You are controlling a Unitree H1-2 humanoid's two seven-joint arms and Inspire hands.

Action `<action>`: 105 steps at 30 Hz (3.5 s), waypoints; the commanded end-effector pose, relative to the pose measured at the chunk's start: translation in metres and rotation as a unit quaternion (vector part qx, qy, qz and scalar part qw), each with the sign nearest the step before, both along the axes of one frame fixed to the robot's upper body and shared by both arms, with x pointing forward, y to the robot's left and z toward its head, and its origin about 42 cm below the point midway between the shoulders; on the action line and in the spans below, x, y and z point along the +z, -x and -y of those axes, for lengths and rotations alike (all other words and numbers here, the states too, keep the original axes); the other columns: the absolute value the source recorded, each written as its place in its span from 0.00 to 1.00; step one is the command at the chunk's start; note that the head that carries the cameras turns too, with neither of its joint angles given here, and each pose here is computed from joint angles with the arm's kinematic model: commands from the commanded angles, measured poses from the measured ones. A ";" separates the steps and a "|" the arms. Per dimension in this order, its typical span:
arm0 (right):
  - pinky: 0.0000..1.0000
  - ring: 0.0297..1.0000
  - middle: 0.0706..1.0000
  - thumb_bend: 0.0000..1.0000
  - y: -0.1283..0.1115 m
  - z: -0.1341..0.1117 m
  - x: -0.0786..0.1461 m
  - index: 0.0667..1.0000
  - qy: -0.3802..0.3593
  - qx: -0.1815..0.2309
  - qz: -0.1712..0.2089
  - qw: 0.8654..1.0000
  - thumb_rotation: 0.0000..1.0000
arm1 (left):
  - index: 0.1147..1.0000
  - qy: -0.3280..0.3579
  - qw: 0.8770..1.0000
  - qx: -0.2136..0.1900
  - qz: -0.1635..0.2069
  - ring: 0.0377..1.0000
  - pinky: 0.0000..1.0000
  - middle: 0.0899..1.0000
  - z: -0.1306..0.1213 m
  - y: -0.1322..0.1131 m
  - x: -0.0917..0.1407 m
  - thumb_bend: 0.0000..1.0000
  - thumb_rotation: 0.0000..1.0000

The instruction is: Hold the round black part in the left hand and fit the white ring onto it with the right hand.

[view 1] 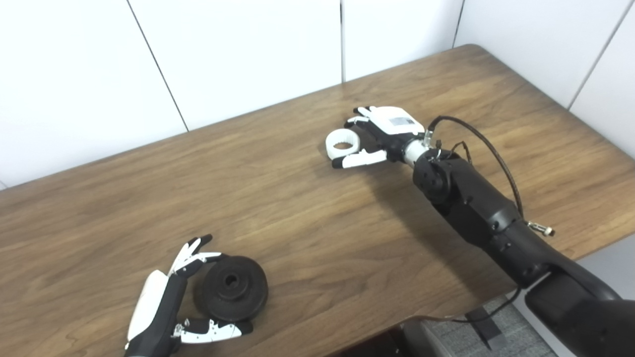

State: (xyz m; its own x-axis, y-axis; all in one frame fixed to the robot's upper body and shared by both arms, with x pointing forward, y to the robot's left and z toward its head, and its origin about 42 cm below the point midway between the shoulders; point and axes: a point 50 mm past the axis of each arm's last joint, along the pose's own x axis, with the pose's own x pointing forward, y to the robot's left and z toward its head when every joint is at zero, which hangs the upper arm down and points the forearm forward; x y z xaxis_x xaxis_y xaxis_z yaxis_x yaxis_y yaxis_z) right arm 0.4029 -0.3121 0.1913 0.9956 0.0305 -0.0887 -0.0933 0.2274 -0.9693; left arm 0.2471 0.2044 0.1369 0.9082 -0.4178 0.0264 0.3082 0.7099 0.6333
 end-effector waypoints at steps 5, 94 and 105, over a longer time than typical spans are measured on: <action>0.96 1.00 0.98 1.00 -0.001 0.003 0.021 0.84 0.017 0.009 0.019 1.000 0.91 | 0.52 0.002 1.000 0.000 0.005 0.99 0.88 0.94 0.000 -0.001 0.004 0.92 0.19; 0.96 0.85 0.78 0.52 0.023 -0.054 -0.016 0.45 -0.134 -0.026 0.219 0.966 0.14 | 0.53 -0.004 1.000 0.006 0.010 0.99 0.90 0.94 0.006 -0.003 0.009 0.93 0.21; 0.96 0.85 0.78 0.52 0.035 -0.064 0.018 0.45 -0.150 0.007 0.266 0.952 0.14 | 0.54 -0.028 1.000 0.007 0.006 1.00 0.95 0.94 0.014 -0.005 0.008 0.92 0.24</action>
